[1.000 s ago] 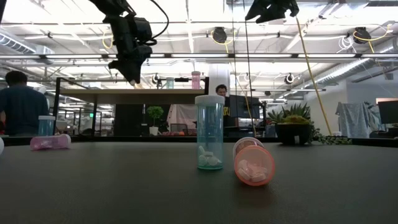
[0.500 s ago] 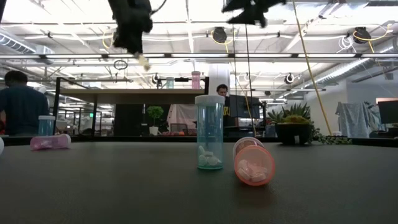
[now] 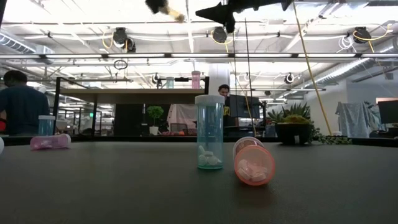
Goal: Pick and place medicine bottles onto shelf by color
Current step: Put the top yellow pill bottle on the shelf
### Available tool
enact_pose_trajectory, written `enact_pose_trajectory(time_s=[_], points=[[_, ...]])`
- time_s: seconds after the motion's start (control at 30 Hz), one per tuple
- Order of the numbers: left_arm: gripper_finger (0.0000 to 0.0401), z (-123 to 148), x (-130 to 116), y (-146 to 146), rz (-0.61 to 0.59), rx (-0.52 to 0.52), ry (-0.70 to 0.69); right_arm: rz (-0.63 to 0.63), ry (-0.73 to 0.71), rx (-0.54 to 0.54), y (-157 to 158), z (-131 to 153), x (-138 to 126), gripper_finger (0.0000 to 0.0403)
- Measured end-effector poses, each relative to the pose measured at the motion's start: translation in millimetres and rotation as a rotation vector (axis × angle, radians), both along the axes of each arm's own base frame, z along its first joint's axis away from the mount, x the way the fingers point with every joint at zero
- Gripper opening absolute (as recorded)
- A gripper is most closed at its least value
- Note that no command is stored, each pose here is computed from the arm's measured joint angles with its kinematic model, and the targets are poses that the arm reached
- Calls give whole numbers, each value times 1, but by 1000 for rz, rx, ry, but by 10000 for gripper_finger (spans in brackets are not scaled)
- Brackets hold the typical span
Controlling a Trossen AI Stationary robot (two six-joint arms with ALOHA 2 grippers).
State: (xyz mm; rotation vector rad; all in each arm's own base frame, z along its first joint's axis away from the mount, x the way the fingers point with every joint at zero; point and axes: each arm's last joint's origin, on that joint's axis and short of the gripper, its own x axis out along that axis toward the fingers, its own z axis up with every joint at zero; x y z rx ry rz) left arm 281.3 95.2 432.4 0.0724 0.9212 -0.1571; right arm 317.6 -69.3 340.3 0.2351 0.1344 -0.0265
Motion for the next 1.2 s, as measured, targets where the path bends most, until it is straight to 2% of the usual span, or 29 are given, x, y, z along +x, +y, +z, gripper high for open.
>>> enact_pose_trajectory(time_s=[0.13, 0.3, 0.5, 1.0, 1.2], points=[[136, 7, 18, -30, -154, 90, -116, 115, 41, 95, 2, -10, 5, 240], [136, 9, 26, -53, -219, 179, -154, 217, 50, 187, 5, -12, 7, 240], [136, 9, 27, -64, -211, 183, -145, 258, 54, 233, 7, -11, 7, 232], [136, 9, 28, -70, -166, 162, -134, 337, 42, 279, 13, -9, 8, 113], [136, 9, 28, -70, -140, 145, -131, 339, 30, 285, 13, -8, 8, 90]])
